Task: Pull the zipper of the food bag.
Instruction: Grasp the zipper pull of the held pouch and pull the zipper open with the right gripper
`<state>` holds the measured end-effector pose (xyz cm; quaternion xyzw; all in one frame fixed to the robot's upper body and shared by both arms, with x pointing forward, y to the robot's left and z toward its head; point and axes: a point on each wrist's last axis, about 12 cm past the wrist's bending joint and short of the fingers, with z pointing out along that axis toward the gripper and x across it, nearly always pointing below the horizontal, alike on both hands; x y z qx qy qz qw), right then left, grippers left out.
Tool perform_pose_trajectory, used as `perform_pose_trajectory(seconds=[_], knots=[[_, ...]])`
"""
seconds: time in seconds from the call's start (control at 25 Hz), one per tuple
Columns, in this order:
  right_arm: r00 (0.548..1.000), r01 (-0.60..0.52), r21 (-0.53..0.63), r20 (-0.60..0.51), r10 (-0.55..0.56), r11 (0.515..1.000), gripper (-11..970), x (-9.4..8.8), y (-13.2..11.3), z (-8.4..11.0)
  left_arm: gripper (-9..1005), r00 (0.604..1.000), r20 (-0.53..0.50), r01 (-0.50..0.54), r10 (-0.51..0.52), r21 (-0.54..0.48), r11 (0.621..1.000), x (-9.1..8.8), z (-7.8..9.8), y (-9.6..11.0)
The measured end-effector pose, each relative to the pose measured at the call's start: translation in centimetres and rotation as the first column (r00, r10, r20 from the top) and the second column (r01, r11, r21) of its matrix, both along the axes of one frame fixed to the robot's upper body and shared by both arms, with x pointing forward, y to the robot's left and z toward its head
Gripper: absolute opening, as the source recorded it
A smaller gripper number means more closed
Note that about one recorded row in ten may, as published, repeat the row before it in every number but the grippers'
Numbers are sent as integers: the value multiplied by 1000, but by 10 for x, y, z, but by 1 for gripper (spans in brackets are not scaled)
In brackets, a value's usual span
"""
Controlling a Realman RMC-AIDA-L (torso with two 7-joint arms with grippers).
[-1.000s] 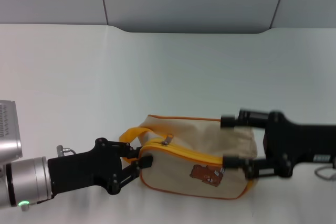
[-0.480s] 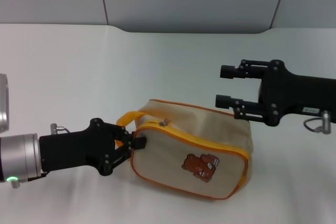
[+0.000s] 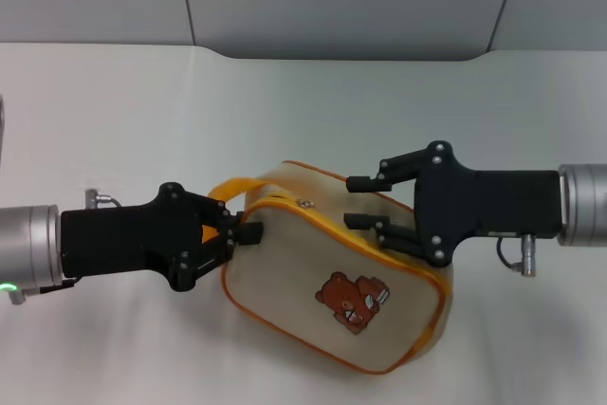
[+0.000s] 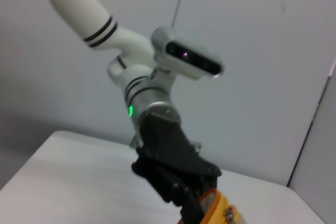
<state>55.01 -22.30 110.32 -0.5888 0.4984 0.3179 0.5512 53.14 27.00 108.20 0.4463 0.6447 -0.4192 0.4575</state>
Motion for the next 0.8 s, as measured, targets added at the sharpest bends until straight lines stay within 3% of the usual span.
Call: perform_pose_trajectory(seconds=[0.28,0.8], knots=[[998,-27,-12,47,28,1000,302,2,8,1,62,999,15,31,-31,-3,1000,1,6,-1],[990,-107,-63,86,112,992,303,6,38,-4,59,998,38,57,-57,-8,998,3,11,-4]])
